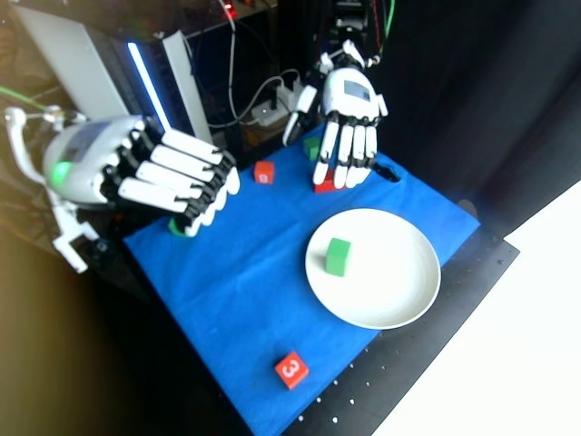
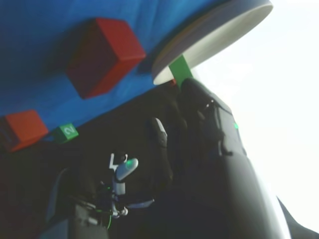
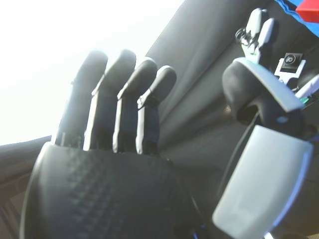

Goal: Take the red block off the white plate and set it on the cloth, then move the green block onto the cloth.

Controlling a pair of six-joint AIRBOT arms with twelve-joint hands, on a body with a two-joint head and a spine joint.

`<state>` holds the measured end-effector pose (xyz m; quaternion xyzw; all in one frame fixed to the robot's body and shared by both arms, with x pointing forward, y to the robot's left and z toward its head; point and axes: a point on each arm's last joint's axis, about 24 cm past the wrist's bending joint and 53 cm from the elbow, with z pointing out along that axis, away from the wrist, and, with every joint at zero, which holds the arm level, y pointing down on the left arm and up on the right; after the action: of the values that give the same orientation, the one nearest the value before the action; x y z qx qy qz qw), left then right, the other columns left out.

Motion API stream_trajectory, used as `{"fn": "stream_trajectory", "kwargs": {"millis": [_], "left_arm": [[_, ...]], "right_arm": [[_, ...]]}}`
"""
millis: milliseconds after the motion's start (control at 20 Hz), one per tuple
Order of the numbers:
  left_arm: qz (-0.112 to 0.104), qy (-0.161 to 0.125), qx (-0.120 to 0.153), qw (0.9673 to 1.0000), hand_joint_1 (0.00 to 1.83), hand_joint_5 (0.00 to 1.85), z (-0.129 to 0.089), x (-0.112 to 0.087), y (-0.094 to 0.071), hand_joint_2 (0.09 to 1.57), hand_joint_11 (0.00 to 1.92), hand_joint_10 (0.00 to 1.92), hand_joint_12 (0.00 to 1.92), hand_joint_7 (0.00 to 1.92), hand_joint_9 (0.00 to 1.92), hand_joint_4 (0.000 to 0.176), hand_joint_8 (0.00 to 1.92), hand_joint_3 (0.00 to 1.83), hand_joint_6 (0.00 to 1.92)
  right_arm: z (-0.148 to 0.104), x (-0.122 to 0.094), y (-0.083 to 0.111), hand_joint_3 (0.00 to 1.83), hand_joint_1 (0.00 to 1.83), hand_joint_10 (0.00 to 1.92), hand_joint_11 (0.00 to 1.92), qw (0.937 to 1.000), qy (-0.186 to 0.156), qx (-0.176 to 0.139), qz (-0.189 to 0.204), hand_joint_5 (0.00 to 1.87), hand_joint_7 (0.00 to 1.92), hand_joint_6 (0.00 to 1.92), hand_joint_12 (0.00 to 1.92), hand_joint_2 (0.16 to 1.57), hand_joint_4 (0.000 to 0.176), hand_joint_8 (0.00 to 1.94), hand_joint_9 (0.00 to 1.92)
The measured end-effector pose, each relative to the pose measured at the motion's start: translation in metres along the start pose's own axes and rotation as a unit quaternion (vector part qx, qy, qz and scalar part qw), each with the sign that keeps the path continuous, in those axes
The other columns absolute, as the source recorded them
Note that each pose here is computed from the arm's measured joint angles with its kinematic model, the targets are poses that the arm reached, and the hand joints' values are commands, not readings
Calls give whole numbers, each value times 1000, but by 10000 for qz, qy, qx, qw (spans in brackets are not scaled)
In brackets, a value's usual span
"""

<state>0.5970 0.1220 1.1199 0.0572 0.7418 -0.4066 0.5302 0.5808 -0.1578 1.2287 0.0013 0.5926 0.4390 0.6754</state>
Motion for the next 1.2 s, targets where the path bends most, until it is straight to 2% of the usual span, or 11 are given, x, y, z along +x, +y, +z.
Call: {"fn": "stream_trajectory", "kwargs": {"millis": [150, 250, 350, 450, 500, 600, 700, 750, 850, 1000, 1200], "left_arm": [[-6, -410, -64, 9991, 194, 439, -1, -20, 4, 1274, 0, 380, 1195, 393, 222, 82, 9, 0, 11], [278, -674, -184, 9972, 264, 473, -4, -36, 9, 1311, 0, 311, 1125, 435, 279, 52, 7, 1, 13], [477, -933, -323, 9940, 256, 504, -8, -49, 13, 1310, 0, 316, 1118, 477, 309, 59, 22, 1, 25], [453, -1111, -345, 9922, 248, 525, -11, -58, 14, 1315, 0, 261, 1108, 498, 330, 79, 12, 3, 21], [455, -1193, -354, 9912, 270, 542, -12, -62, 14, 1315, 0, 257, 1129, 508, 334, 67, 14, 1, 25], [589, -1332, -499, 9881, 310, 628, -15, -71, 20, 1289, 0, 270, 1177, 601, 408, 9, 42, 0, 51], [746, -1435, -619, 9849, 277, 628, -19, -78, 23, 1286, 0, 259, 1156, 608, 411, 20, 37, 0, 43], [768, -1493, -668, 9835, 401, 680, -21, -81, 24, 1285, 0, 245, 1186, 651, 430, 0, 40, 0, 49], [796, -1525, -697, 9826, 407, 702, -22, -82, 25, 1276, 31, 322, 1372, 696, 500, 14, 54, 0, 51], [764, -1599, -764, 9812, 371, 762, -23, -86, 28, 1278, 100, 717, 1452, 706, 398, 0, 54, 1, 35], [774, -1655, -783, 9800, 315, 790, -25, -90, 29, 1288, 82, 731, 1433, 709, 379, 8, 49, 0, 37]], "right_arm": [[2, -6, -13, 785, 1151, 1509, 541, 9999, -46, 100, -123, 453, 524, 1159, 1831, 485, 0, 1285, 514], [8, -7, -28, 819, 1123, 1559, 580, 9995, -52, 274, -145, 458, 513, 1132, 1834, 449, 0, 1274, 525], [20, -3, -33, 771, 1105, 1484, 512, 9994, 0, 319, -114, 424, 480, 1073, 1821, 490, 0, 1207, 457], [34, 6, -28, 499, 1117, 1333, 402, 9998, 88, 174, -84, 418, 464, 916, 1772, 627, 0, 1077, 418], [42, 11, -24, 371, 1112, 1301, 312, 9998, 137, 95, -72, 403, 421, 844, 1771, 702, 0, 1038, 358], [56, 22, -24, 223, 1084, 1246, 216, 9996, 282, 69, -41, 473, 407, 643, 1823, 744, 0, 853, 305], [73, 26, -31, 179, 1074, 1268, 208, 9994, 314, 125, -17, 508, 390, 542, 1819, 772, 0, 853, 291], [82, 30, -35, 69, 1135, 874, 205, 9992, 355, 167, -4, 623, 536, 166, 1598, 844, 0, 341, 366], [92, 42, -38, 11, 1098, 743, 127, 9985, 504, 202, 29, 637, 629, 23, 1577, 867, 0, 107, 410], [110, 65, -42, 0, 1133, 676, 233, 9965, 784, 263, 68, 629, 571, 4, 1494, 857, 0, 15, 429], [128, 88, -44, 0, 1111, 325, 237, 9936, 1068, 341, 111, 643, 630, 3, 1361, 846, 0, 3, 560]]}}
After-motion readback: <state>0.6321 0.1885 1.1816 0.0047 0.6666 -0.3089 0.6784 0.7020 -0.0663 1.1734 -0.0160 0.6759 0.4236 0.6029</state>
